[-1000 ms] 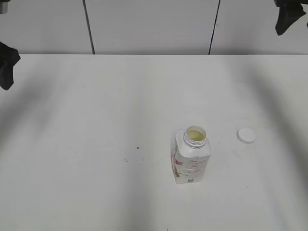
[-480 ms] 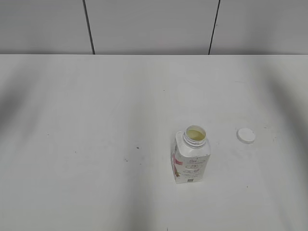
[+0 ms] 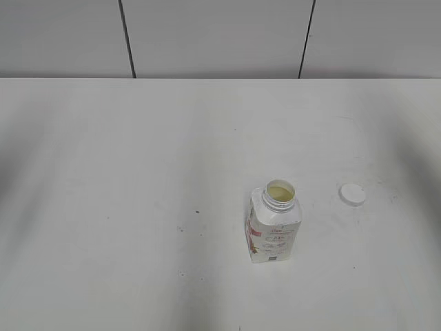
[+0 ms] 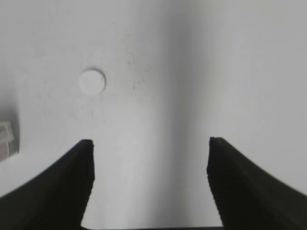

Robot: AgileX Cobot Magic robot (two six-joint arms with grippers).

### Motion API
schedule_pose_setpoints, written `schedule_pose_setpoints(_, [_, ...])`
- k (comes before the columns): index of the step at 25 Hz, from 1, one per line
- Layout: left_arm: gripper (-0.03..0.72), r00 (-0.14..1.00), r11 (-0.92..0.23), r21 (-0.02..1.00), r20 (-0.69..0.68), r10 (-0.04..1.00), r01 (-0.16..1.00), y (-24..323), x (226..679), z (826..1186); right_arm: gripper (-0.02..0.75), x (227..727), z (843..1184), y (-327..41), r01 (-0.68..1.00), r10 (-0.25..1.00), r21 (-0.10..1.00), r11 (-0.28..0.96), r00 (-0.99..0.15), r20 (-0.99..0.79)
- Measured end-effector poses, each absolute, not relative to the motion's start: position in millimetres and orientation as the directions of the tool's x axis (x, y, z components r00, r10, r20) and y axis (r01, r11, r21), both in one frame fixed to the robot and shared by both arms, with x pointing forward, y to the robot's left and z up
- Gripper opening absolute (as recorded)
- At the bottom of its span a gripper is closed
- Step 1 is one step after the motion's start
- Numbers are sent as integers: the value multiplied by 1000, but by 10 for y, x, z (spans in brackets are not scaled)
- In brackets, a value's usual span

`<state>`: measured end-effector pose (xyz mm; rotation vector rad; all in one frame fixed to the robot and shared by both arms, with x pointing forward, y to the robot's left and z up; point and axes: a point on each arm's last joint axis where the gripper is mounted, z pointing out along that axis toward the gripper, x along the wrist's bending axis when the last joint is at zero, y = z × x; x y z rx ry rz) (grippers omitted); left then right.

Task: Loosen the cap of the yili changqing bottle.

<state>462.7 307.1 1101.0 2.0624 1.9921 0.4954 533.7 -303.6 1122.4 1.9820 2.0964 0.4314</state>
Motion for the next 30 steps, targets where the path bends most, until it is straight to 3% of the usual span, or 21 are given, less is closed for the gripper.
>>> schedule_pose_setpoints(9, [565,15,-20,408,16,1000,913,3019,4025,10689,577,4703,10919,-3005,961,996,272,53,-69,52])
schedule_pose_setpoints(19, [565,13,-12,462,0,1000,887,3007,3472,10376,577,4276,10915,-2987,939,997,341,50,-70,46])
schedule_pose_setpoints(30, [565,19,21,589,-62,998,808,2958,3144,10455,577,3840,10912,-2971,904,997,425,50,-72,36])
